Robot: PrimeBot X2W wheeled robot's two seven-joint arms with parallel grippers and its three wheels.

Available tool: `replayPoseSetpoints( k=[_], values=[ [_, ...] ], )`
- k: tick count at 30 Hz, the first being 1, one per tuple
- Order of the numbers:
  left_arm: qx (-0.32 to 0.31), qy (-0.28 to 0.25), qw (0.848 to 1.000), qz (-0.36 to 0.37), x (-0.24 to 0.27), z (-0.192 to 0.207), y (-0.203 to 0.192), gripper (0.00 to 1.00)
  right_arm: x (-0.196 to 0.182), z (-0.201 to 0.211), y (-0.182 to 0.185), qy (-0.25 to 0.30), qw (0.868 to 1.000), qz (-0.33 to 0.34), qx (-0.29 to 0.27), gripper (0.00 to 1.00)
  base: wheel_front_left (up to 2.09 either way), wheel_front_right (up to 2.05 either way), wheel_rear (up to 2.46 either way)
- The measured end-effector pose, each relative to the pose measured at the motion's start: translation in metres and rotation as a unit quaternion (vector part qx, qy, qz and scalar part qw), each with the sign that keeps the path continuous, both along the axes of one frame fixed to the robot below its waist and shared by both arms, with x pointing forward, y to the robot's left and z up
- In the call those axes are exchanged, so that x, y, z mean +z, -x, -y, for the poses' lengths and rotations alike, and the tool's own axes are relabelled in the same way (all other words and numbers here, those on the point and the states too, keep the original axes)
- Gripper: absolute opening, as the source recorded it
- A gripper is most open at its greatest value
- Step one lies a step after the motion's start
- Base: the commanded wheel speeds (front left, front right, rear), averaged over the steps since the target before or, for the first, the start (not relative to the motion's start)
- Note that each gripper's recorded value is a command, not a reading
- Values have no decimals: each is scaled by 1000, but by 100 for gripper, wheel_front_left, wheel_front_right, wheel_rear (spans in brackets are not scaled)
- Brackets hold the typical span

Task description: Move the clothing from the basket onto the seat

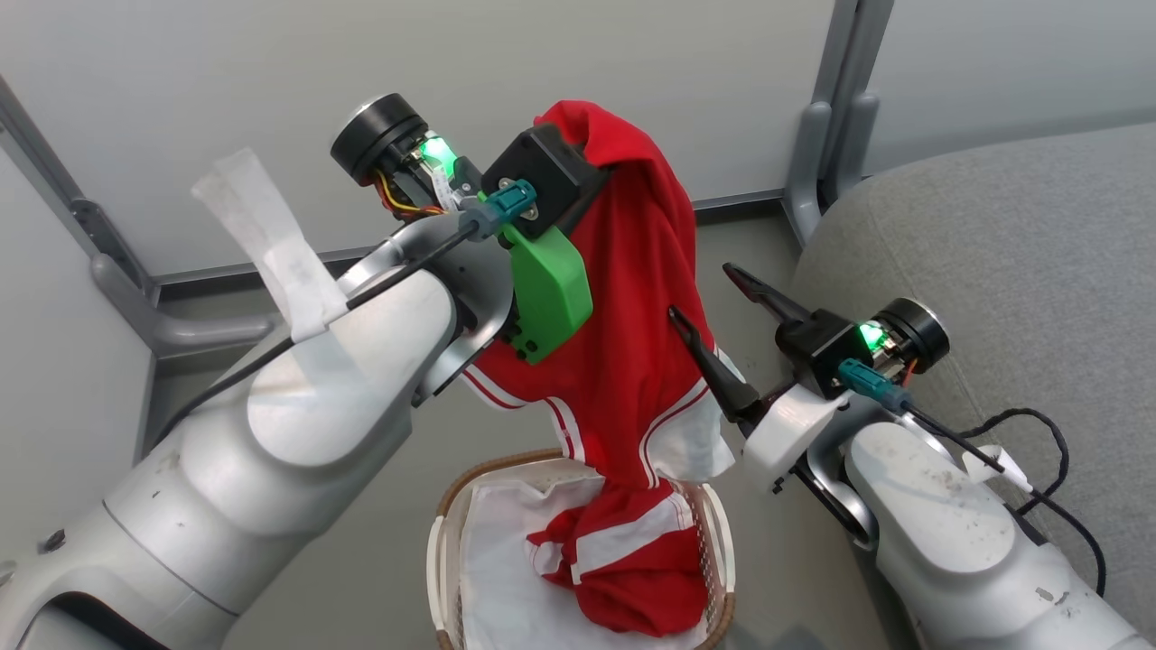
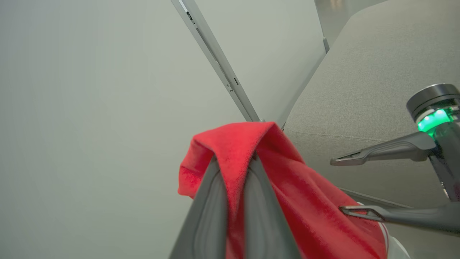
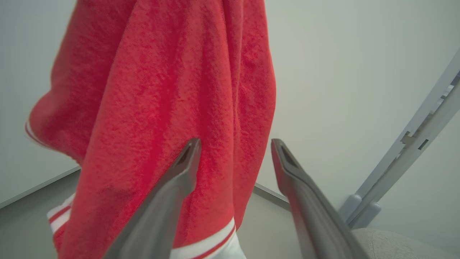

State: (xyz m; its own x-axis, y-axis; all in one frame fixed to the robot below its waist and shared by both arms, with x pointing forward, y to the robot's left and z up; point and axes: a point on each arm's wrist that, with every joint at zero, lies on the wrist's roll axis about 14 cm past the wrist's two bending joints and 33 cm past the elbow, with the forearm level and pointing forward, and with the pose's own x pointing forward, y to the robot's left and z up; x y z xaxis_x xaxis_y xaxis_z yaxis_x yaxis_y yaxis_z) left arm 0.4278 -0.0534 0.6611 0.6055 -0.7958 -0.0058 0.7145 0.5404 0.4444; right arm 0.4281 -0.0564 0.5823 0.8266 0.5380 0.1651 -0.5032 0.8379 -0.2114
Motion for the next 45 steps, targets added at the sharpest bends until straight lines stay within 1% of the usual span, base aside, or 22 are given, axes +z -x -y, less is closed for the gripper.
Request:
replayPoseSetpoints(
  k=[8,17,18,19,20,22,26,33,34,35,36,37,41,45],
  values=[
    [-12,0,1000,0,-3,0,8,0,-23,-24,-3,26,996,-59,60,100,0,0,0],
    [-20,-1,1000,-3,-7,2,12,0,-27,-49,1,53,989,-83,113,100,0,0,0],
    [-21,-1,1000,-3,-7,3,13,0,-28,-50,0,56,988,-84,115,87,0,0,0],
    [-22,1,1000,-4,-7,3,13,0,-27,-52,0,57,988,-85,118,48,0,0,0],
    [-22,1,1000,-6,-8,3,13,0,-27,-57,1,57,987,-86,123,29,0,0,0],
    [-22,4,1000,-6,-8,3,13,0,-26,-64,3,57,986,-86,132,0,0,0,0],
    [-14,6,1000,-11,-9,-3,10,0,-20,-73,3,47,986,-82,140,0,0,0,0],
    [20,14,999,-30,-18,-23,-1,0,-9,-69,-1,43,988,-63,132,0,0,0,0],
    [24,18,999,-33,-20,-26,-2,4,-8,-67,-1,41,989,-62,128,0,0,0,0],
    [27,21,999,-33,-20,-28,-3,37,-7,-65,-2,40,989,-60,126,0,0,0,0],
    [30,26,999,-34,-20,-30,-5,76,-5,-63,-2,37,990,-57,123,0,0,0,0],
    [33,32,998,-36,-21,-31,-5,100,-4,-62,-2,33,991,-56,121,0,0,0,0],
    [52,45,997,-45,-28,-43,-12,100,-2,-53,-5,24,993,-52,106,0,0,0,0],
    [61,70,994,-66,-41,-52,-13,100,5,-38,-12,11,996,-44,82,0,0,0,0]
  ],
)
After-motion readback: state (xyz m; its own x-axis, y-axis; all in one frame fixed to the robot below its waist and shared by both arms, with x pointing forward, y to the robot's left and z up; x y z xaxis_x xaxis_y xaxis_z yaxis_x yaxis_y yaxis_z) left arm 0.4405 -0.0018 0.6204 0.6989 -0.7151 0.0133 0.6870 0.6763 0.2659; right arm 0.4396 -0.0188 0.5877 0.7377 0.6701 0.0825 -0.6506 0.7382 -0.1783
